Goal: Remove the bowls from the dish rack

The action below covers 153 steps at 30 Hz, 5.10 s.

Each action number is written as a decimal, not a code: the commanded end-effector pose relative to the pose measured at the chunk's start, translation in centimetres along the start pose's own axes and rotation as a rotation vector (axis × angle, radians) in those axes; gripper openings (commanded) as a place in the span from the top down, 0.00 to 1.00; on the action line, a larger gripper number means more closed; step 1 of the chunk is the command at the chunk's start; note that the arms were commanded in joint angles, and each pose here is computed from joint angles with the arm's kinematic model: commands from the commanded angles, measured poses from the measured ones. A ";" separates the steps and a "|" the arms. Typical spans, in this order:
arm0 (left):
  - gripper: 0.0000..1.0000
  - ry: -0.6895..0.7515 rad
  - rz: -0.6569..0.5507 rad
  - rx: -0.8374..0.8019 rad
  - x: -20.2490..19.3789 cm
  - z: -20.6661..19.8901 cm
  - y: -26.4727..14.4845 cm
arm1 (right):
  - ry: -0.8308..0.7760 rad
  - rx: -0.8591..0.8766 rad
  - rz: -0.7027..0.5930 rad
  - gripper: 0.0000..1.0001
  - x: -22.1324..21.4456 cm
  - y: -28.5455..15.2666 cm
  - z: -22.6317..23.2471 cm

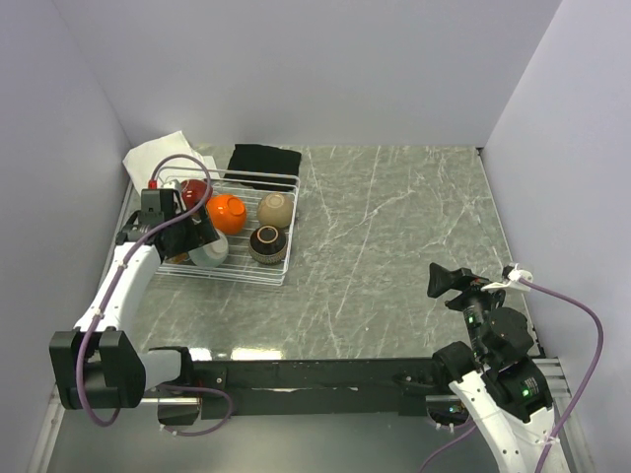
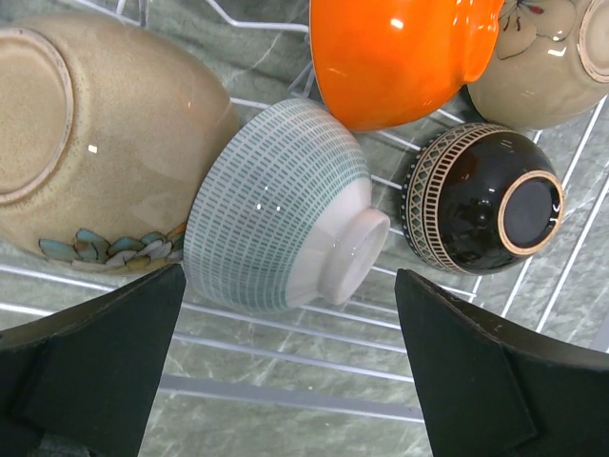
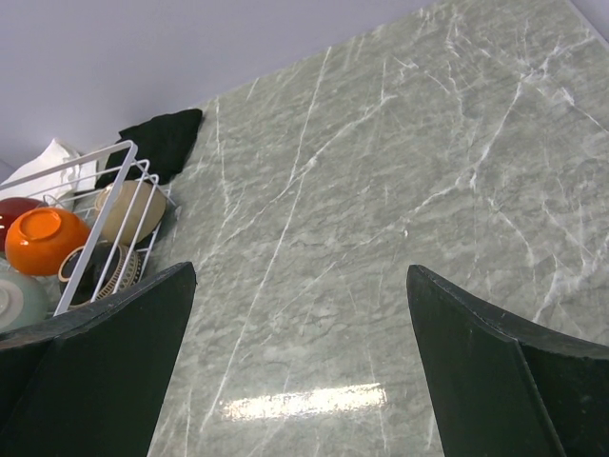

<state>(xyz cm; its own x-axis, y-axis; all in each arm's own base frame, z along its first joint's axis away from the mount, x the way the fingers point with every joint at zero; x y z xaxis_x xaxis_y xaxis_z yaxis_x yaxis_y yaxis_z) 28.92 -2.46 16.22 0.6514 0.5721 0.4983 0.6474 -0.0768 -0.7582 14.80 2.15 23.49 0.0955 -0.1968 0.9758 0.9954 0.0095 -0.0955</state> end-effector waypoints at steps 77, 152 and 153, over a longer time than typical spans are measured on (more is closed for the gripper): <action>0.16 -0.067 -0.036 -0.167 -3.1 0.8 1.5 | 0.117 0.036 -0.271 0.00 3.4 -3.3 -0.9; 0.99 0.495 -0.215 -0.400 0.2 -14.9 -5.8 | 0.117 0.550 0.384 0.00 2.7 7.7 14.2; 0.99 0.514 -0.226 -0.420 0.1 -15.5 -6.1 | 0.117 0.545 0.405 0.00 2.4 7.9 14.2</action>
<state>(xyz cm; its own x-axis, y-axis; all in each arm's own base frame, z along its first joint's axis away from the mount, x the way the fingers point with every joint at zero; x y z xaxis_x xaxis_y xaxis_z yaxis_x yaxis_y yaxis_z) 29.66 -12.44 22.21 0.6605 0.2125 0.7201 0.7463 -0.2910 -0.5987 22.34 15.11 25.07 0.5229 -0.1548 0.8382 0.7422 0.5663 -0.3584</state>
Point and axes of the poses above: each gripper's point midway between its finger pads, its own y axis out along the fingers, its own z axis along the line the jaws close on, x = y × z, the point moved 3 cm from there along -y, back along the fingers, and after that the axes turned 13 degrees about -y, right-handed, at the moved point
